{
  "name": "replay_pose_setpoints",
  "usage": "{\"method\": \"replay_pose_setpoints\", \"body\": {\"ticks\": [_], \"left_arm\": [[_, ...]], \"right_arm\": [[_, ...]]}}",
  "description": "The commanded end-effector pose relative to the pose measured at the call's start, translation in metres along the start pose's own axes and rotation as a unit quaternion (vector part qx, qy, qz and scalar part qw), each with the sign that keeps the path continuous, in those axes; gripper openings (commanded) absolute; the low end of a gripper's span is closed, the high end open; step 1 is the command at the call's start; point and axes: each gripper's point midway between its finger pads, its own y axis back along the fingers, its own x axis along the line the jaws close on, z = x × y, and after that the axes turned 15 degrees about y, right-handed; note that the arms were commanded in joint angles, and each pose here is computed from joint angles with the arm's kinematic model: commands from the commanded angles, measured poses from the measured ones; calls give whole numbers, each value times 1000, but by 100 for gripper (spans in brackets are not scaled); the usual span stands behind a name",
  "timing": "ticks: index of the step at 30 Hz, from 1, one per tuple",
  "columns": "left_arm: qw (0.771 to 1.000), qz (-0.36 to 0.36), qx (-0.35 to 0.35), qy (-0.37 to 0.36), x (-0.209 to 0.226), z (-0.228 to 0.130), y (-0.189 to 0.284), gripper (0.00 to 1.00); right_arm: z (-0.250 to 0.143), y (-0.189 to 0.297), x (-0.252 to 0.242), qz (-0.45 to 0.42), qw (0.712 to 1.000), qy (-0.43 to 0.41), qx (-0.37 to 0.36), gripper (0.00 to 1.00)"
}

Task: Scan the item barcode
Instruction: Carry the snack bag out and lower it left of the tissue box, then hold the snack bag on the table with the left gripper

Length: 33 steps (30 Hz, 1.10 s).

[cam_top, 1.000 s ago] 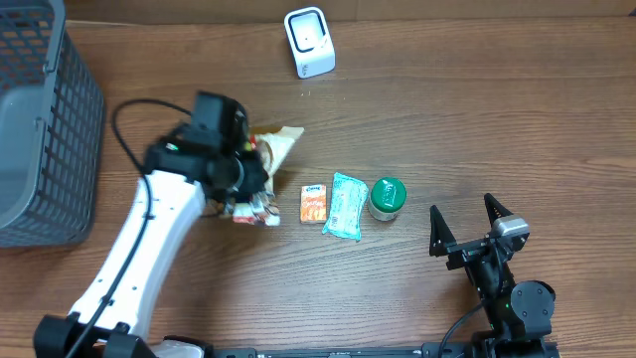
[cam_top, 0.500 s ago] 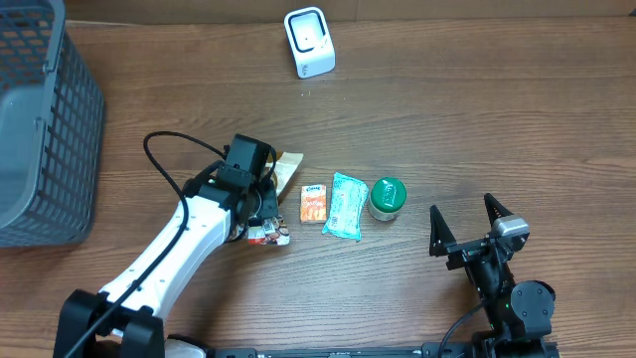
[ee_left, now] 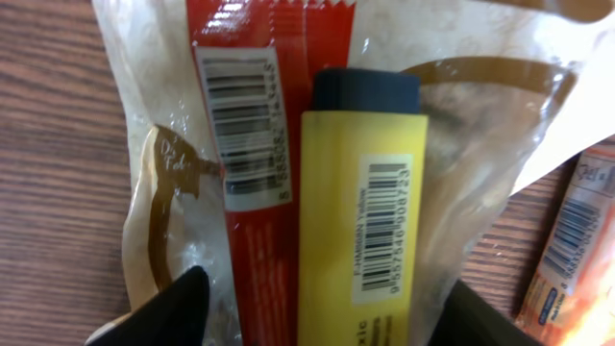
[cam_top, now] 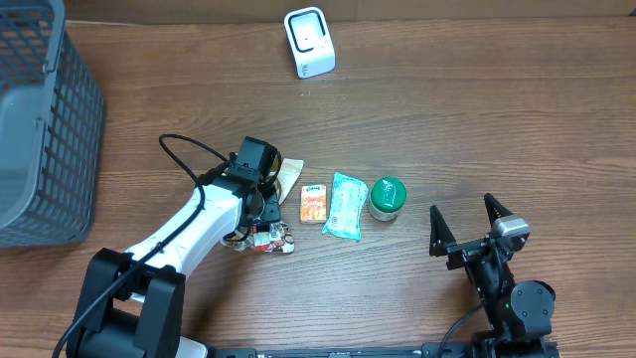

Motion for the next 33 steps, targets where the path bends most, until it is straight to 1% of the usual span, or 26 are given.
{"method": "replay_pose_setpoints", "body": {"ticks": [1, 8, 10, 12, 15, 16, 23, 33], "left_arm": [[1000, -5, -13, -13, -8, 12, 12, 57], [999, -20, -31, -25, -29, 38, 62, 66], [999, -19, -30, -26, -30, 41, 72, 67], [999, -14, -26, -34, -29, 40, 75, 61], [999, 4, -11, -35, -20, 33, 73, 34], [999, 6, -7, -35, -19, 30, 73, 31], [999, 19, 13, -29, -11, 18, 59, 27], [999, -19, 26, -27, -18, 5, 34, 25]], "right_arm": [[-2, 0, -2, -7, 1000, 3, -1, 100], [-2, 0, -2, -7, 1000, 3, -1, 100], [-2, 0, -2, -7, 1000, 3, -1, 100], [-2, 0, -2, -7, 1000, 3, 0, 100], [-2, 0, -2, -7, 1000, 3, -1, 100], [-2, 0, -2, -7, 1000, 3, -1, 100], [-2, 0, -2, -7, 1000, 3, 0, 100], [-2, 0, -2, -7, 1000, 3, -1, 100]]}}
